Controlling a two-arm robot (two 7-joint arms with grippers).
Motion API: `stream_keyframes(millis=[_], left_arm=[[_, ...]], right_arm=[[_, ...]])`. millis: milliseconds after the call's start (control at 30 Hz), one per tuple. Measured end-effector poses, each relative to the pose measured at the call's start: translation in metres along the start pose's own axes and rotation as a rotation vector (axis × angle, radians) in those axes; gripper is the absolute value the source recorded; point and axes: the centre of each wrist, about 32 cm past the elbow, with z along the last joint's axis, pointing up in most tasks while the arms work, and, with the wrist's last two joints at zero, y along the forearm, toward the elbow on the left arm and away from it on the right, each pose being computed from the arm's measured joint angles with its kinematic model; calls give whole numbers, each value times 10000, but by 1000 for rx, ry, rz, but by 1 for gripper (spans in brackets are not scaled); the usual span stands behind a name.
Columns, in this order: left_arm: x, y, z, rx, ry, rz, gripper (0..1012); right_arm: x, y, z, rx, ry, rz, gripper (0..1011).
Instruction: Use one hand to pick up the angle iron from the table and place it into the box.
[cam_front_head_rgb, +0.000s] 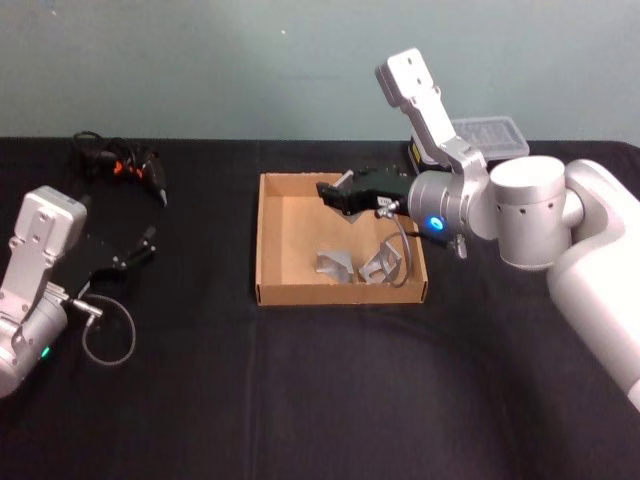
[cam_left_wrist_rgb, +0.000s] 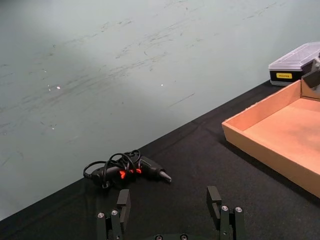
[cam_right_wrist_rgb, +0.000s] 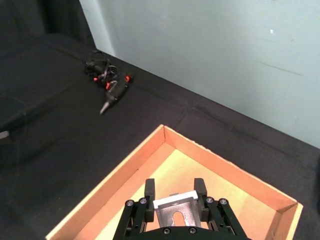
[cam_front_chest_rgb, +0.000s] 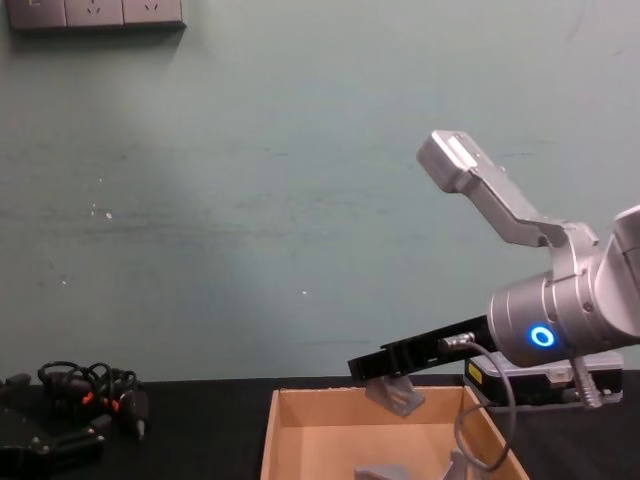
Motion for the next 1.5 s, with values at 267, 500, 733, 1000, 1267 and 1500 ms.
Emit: stream_keyframes(millis=[267,500,733,1000,1267,1500], left_arm=[[0,0,0,0,0,0,1000],[0,0,0,0,0,0,1000],[0,0,0,0,0,0,1000],[0,0,0,0,0,0,1000],[0,0,0,0,0,0,1000],[0,0,0,0,0,0,1000]], right_arm=[[44,148,18,-48,11,-15,473],[44,217,-10,-111,3,-18,473],[60,228,-34,-160,-8,-23,473],[78,219,-79,-180,-12,-26,473],[96,189,-122,-174,-16,-37,509],[106,183,-135,-158,-24,-35,705]])
